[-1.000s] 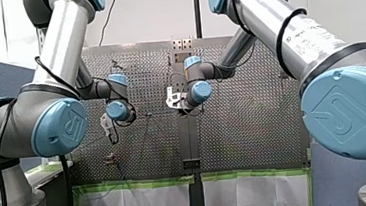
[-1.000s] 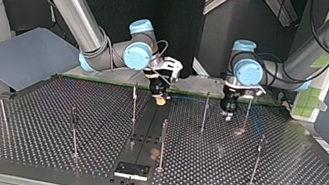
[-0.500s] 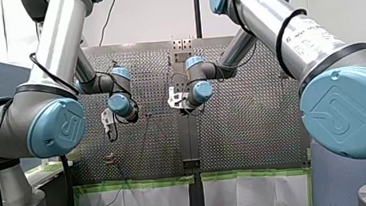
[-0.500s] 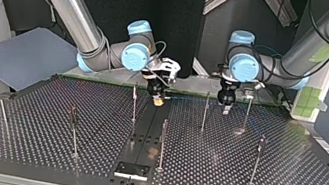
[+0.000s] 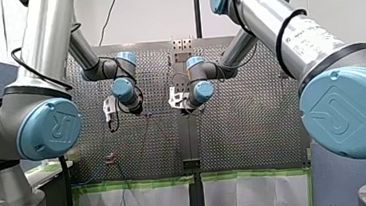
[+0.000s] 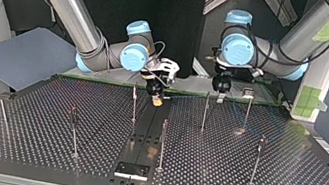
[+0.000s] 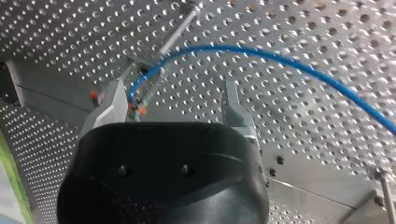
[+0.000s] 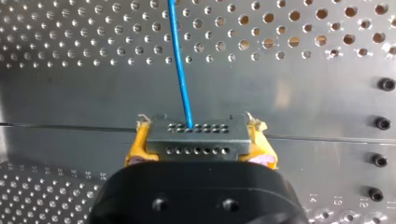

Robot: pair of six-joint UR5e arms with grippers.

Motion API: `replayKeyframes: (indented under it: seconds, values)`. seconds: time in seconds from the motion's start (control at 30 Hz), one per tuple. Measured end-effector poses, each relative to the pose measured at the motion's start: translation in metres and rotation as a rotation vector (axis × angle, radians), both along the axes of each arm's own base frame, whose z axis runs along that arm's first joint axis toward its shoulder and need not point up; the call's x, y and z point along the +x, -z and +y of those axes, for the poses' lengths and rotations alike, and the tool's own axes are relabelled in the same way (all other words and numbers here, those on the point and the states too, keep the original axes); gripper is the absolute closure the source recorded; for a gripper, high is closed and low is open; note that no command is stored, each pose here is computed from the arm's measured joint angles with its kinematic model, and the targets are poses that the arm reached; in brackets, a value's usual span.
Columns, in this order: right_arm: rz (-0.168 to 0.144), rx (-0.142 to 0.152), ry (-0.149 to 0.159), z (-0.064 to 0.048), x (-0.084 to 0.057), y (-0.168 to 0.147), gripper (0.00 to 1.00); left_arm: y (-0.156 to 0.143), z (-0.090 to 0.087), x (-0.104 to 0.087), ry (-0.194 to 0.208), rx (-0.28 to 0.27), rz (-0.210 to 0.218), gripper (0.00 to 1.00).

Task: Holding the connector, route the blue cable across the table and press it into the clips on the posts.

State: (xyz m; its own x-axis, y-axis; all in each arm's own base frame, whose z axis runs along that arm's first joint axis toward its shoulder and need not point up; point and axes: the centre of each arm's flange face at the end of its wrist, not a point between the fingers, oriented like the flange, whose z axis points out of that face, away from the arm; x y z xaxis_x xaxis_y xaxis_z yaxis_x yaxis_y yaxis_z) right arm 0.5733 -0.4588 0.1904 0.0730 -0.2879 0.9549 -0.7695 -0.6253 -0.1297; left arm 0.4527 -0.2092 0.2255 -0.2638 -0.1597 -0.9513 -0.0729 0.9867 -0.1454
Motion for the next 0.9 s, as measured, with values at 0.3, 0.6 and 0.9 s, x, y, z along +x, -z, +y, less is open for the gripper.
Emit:
replayKeyframes:
  seconds: [0.3,0.6,0.9]
  values:
    - [-0.001,0.001,0.002,-0.001,-0.001,0.000,1.00,-0.017,-0.014,-0.020,0.049,0.033,0.016,0.00]
    - [-0.006,-0.003,0.010,-0.006,-0.003,-0.001,1.00,0.000,-0.032,-0.018,0.102,0.022,0.015,0.00]
    - [-0.007,-0.003,0.015,-0.009,-0.005,-0.002,1.00,0.014,-0.051,0.005,0.130,-0.013,-0.016,0.00]
